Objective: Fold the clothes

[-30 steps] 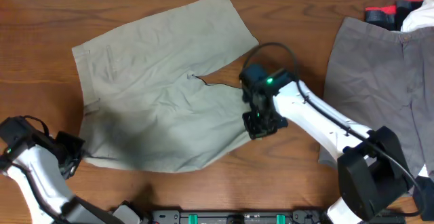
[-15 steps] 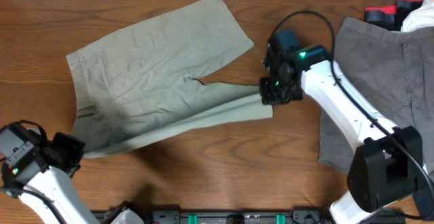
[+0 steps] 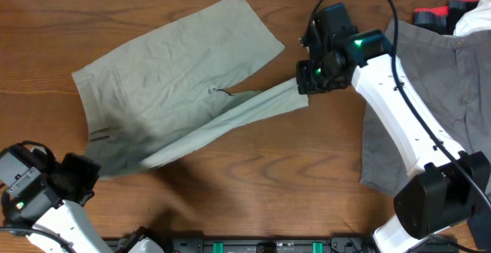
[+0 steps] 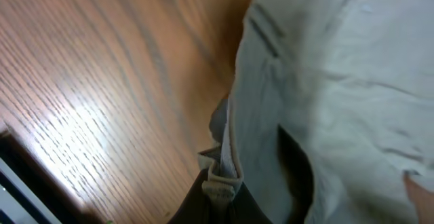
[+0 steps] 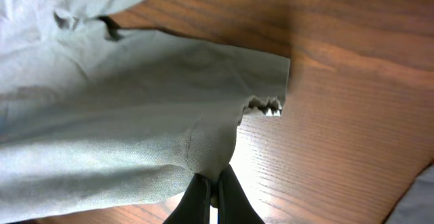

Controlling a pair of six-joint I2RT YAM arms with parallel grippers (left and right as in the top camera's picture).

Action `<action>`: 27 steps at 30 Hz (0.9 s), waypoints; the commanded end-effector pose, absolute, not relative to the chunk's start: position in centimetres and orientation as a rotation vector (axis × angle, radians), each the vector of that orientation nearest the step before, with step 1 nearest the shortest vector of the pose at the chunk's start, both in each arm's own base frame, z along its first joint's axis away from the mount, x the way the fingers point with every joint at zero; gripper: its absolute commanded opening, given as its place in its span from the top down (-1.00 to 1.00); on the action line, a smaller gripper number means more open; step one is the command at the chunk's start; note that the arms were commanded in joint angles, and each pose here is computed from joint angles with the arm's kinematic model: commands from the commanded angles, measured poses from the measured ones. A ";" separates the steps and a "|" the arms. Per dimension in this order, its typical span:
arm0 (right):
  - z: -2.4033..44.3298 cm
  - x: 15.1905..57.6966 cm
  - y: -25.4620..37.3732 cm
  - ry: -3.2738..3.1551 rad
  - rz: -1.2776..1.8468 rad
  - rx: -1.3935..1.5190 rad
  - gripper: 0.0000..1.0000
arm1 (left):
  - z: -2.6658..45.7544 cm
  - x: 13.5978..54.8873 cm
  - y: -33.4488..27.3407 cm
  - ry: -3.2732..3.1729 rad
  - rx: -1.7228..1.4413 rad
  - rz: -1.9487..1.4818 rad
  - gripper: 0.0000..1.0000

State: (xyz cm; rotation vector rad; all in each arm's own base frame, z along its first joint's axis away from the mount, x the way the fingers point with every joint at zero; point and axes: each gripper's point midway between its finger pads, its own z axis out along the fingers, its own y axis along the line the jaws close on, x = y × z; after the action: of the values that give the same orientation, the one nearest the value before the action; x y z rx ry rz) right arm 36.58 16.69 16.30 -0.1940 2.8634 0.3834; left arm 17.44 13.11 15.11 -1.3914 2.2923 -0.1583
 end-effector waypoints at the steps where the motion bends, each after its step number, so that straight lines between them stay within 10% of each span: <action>1: 18.4 37.6 16.0 2.795 0.358 -0.208 0.97 | 18.0 18.3 13.5 2.271 -1.277 -0.136 0.88; 27: 17.9 35.5 16.8 2.863 0.344 -0.267 0.98 | 16.1 18.5 14.1 2.350 -1.330 -0.138 0.88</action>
State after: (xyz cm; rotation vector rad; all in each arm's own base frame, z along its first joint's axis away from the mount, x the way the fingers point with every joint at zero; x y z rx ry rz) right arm 35.09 16.49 16.37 -0.2326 2.9185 0.3544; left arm 18.48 13.55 15.75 -1.3452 2.3426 -0.1788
